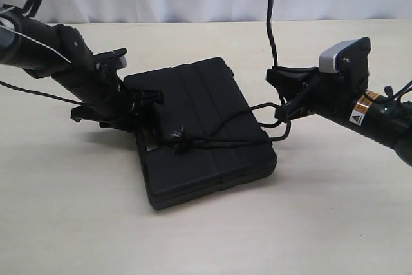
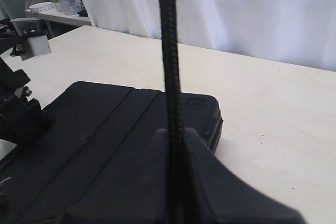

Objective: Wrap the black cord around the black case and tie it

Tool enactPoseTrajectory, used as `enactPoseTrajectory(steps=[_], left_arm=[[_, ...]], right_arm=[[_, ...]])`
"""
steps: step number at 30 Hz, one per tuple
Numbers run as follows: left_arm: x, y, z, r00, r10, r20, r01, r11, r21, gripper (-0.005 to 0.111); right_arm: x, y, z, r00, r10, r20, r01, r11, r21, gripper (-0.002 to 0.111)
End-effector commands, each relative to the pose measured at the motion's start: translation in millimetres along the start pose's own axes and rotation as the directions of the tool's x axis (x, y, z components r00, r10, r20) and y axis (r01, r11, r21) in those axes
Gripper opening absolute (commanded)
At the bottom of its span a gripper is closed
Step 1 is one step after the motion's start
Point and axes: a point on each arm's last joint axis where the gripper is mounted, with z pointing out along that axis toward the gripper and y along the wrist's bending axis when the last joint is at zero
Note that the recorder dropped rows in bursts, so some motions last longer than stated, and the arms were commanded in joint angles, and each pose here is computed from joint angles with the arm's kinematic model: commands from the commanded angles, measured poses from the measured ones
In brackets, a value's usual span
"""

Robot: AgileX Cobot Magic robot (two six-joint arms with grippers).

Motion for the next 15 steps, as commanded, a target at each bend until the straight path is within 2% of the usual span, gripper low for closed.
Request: enactPoseTrajectory(steps=[1, 2, 8, 12, 15], left_arm=[[-4, 6.3, 9, 1.0, 0.001, 0.026, 0.0, 1.0, -0.021, 0.01], [-7, 5.0, 6, 0.999, 0.005, 0.039, -0.004, 1.0, -0.017, 0.001], [-26, 9.8, -30, 0.992, -0.018, 0.126, 0.017, 1.0, 0.009, 0.0], [-35, 27.2, -51, 0.984, -0.063, 0.164, 0.062, 0.998, 0.011, 0.0], [-39, 44.2, -59, 0.983, -0.091, 0.161, 0.092, 0.996, 0.004, 0.0]], right_arm=[[0, 1, 0, 0.999, 0.039, 0.003, -0.039, 0.999, -0.007, 0.004], [0, 0, 0, 0.998, 0.055, 0.007, -0.055, 0.998, -0.008, 0.004], [-12, 0, -3, 0.989, 0.14, 0.042, -0.14, 0.99, 0.007, 0.004], [-25, 1, -7, 0.981, 0.177, 0.084, -0.18, 0.984, 0.019, 0.004], [-34, -8, -12, 0.968, 0.22, 0.124, -0.236, 0.963, 0.132, 0.004]])
